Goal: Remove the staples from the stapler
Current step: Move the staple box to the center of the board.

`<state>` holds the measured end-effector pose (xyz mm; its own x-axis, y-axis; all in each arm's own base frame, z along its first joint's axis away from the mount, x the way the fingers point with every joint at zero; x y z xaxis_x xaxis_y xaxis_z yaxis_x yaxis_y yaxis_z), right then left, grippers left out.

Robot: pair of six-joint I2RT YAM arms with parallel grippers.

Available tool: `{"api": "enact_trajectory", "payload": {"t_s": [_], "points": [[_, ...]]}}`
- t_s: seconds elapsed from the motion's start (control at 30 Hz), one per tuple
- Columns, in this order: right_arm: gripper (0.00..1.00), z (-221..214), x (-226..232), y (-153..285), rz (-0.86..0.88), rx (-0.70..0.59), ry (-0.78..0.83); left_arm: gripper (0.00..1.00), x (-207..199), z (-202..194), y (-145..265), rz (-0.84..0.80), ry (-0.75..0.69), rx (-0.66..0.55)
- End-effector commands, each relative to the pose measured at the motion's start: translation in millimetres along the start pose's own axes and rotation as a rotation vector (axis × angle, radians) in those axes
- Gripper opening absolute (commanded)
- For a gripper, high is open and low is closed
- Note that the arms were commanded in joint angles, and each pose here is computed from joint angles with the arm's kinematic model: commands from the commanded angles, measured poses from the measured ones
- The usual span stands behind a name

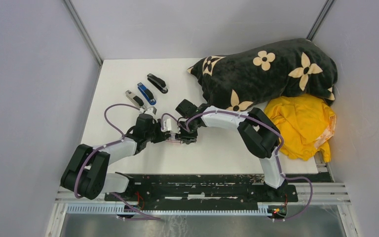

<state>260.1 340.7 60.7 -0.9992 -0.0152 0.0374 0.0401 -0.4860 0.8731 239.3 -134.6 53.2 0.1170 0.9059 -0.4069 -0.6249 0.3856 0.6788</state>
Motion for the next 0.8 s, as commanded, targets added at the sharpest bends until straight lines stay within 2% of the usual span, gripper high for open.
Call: {"api": "enact_trajectory", "payload": {"t_s": [0.0, 0.17, 0.77], "points": [[0.44, 8.5, -14.8, 2.4, -0.054, -0.023, 0.002, 0.35, 10.9, -19.8, 0.0, 0.045, -0.042, 0.108], [0.44, 6.4, -19.2, 4.9, -0.08, -0.011, 0.0, 0.32, 13.4, -22.5, -0.7, 0.059, -0.045, 0.128], [0.44, -4.4, -24.1, 14.6, -0.061, -0.003, 0.004, 0.31, 15.2, -24.3, -4.3, 0.076, -0.049, 0.159]]}}
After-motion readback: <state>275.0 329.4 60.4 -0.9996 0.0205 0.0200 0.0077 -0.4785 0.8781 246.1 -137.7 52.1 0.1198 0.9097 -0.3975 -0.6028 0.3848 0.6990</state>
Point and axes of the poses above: each gripper's point midway between its finger pads, its own y axis back along the fingers, its own x axis along the line the jaws close on, z = x × y, the point moved 5 cm from there along y, back along the fingers, and after that the axes turned 7 degrees about -y, right-handed, at the moved point
